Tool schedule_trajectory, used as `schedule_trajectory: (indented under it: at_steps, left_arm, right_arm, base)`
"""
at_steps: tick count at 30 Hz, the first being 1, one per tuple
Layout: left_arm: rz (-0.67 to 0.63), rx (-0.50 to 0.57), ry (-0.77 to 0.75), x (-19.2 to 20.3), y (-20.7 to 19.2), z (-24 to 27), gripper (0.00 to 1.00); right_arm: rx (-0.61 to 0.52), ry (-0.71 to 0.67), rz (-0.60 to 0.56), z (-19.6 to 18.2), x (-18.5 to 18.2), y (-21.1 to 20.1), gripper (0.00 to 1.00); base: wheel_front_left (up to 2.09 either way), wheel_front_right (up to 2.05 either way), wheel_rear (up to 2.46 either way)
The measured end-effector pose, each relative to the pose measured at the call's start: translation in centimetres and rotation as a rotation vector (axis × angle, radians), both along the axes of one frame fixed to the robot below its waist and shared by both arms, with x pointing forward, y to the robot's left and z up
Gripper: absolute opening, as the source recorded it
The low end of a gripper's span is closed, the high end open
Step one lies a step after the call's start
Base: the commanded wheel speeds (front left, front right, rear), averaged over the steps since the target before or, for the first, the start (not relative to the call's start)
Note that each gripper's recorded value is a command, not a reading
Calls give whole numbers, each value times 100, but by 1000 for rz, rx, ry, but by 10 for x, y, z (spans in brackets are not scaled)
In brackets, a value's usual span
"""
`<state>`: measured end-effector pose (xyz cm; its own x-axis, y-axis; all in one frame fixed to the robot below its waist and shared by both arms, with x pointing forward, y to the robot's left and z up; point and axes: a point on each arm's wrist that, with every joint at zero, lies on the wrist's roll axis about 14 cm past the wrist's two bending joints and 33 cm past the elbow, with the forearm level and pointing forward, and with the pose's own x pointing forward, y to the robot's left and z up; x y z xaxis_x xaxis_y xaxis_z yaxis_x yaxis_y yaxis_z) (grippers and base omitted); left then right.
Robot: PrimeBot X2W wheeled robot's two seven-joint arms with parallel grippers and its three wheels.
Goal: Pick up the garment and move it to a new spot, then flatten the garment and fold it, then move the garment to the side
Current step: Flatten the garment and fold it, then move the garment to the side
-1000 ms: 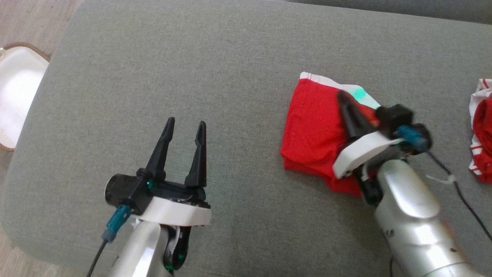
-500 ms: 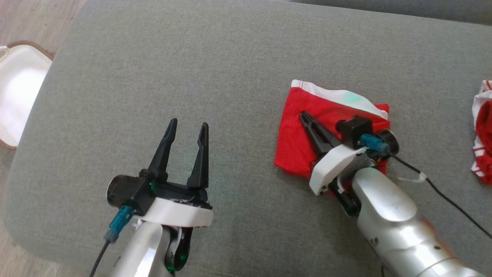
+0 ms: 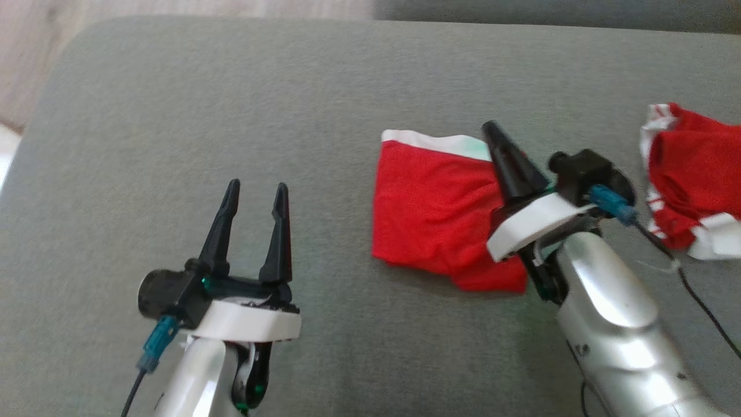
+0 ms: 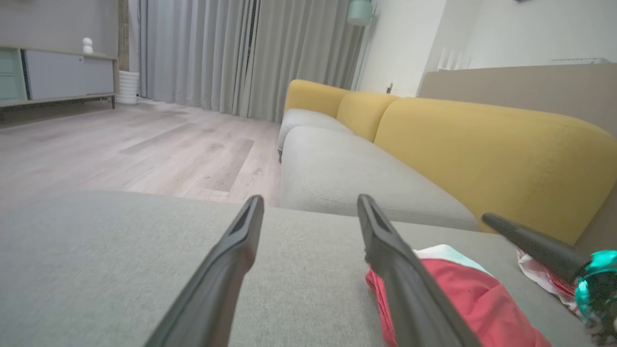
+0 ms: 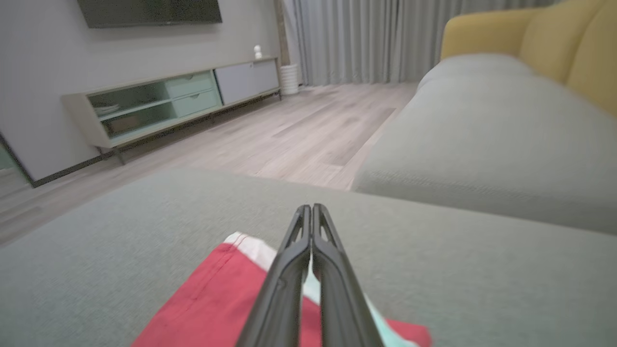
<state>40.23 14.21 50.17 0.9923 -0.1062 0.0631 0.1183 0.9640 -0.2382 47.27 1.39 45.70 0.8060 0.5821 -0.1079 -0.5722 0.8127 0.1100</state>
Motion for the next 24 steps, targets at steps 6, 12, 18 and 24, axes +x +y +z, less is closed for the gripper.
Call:
schedule_trajectory:
  at_steps: [6,12,18,24]
  left_arm:
    - [-65,12,-25,2,-21,5,100]
    - [-106,3,-63,4,-34,17,100]
    - [-135,39,-19,-7,-43,1,100]
    - [-129,49,-11,-9,-40,-2,100]
  right_arm:
    - [21,-101,-194,24,-17,-70,0]
    - [34,-99,-331,22,-47,-117,100]
    - [34,-68,-402,13,-70,-139,100]
    - [35,-60,-401,10,-74,-138,100]
  base:
    - [0,0,0]
    - [0,0,0]
    - [0,0,0]
    - [0,0,0]
